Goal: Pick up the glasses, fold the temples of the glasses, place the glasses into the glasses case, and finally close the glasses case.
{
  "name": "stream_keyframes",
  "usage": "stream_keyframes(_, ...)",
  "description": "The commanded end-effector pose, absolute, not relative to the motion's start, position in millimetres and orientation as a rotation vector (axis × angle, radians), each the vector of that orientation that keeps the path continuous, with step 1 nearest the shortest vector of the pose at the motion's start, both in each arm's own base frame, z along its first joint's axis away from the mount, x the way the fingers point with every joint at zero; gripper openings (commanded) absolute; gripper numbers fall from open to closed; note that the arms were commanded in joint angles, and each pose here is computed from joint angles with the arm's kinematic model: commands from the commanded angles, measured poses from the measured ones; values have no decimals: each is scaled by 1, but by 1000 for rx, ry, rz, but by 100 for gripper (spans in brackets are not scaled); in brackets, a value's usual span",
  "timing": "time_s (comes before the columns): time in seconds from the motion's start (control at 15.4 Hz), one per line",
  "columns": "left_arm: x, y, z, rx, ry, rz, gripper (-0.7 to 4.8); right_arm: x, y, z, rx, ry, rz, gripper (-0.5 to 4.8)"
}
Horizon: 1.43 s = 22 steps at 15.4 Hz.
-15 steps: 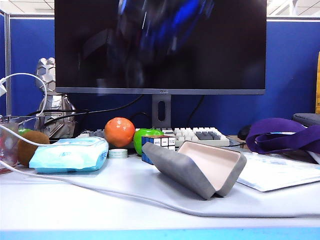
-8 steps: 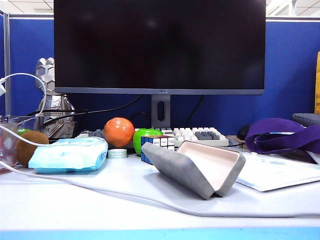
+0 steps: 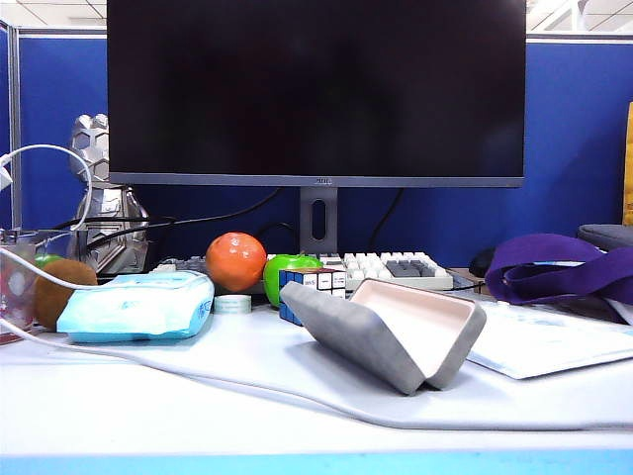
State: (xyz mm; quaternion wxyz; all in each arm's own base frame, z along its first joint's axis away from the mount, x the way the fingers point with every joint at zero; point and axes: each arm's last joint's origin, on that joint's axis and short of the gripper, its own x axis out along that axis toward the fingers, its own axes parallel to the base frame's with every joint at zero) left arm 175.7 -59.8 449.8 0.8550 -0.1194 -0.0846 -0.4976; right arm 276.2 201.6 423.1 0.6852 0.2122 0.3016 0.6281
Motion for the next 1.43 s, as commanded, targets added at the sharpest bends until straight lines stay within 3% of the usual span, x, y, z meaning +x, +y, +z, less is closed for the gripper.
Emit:
stream_keyframes(0.06,176,-60,453,-241,-208,-1052,-6,274,202,427,569,760,1418,0)
stream_keyframes(0.32,176,-61,453,-230,-220,-1072,-5,272,202,428,600,815,1460,0)
stream_keyframes(0.58,180,-74,449,-196,-203,-1201,-5,269,204,428,638,877,1482,-1)
stream_keyframes(1.43,203,-88,426,-181,-37,-1325,-5,266,205,429,643,918,1553,0)
